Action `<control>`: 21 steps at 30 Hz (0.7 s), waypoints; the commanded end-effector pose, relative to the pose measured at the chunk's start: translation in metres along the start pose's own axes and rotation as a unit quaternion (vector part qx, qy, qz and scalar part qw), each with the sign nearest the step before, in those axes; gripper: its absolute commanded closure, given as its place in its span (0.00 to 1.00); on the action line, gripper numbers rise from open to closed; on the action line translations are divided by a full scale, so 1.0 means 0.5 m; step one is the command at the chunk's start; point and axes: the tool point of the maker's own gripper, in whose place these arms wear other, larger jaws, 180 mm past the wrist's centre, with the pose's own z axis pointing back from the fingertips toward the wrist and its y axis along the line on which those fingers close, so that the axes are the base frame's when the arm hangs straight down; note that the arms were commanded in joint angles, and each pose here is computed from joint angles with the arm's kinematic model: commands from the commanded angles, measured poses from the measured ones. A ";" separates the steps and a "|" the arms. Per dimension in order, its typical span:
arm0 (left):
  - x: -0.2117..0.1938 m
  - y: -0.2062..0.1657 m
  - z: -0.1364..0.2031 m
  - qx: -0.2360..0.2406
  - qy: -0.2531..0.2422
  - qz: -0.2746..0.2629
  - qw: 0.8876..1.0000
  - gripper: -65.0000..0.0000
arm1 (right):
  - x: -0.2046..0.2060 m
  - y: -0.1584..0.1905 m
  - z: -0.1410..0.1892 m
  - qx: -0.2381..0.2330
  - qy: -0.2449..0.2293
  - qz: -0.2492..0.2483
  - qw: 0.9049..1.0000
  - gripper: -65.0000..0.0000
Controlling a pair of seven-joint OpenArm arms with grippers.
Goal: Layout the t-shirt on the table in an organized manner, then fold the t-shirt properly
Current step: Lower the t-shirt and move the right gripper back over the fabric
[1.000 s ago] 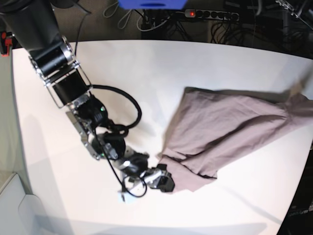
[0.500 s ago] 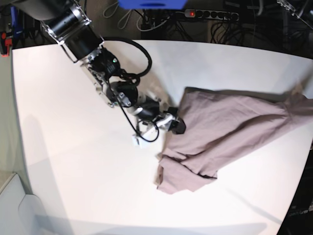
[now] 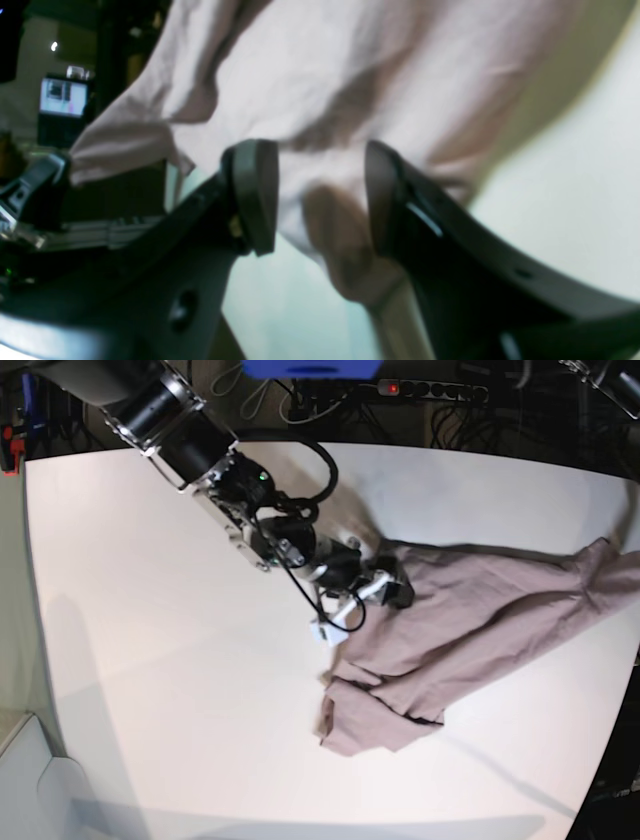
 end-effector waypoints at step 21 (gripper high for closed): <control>0.042 -0.021 0.006 -0.015 -0.026 -0.017 0.999 1.00 | 0.018 -0.069 0.013 -0.036 -0.011 -0.026 0.999 0.55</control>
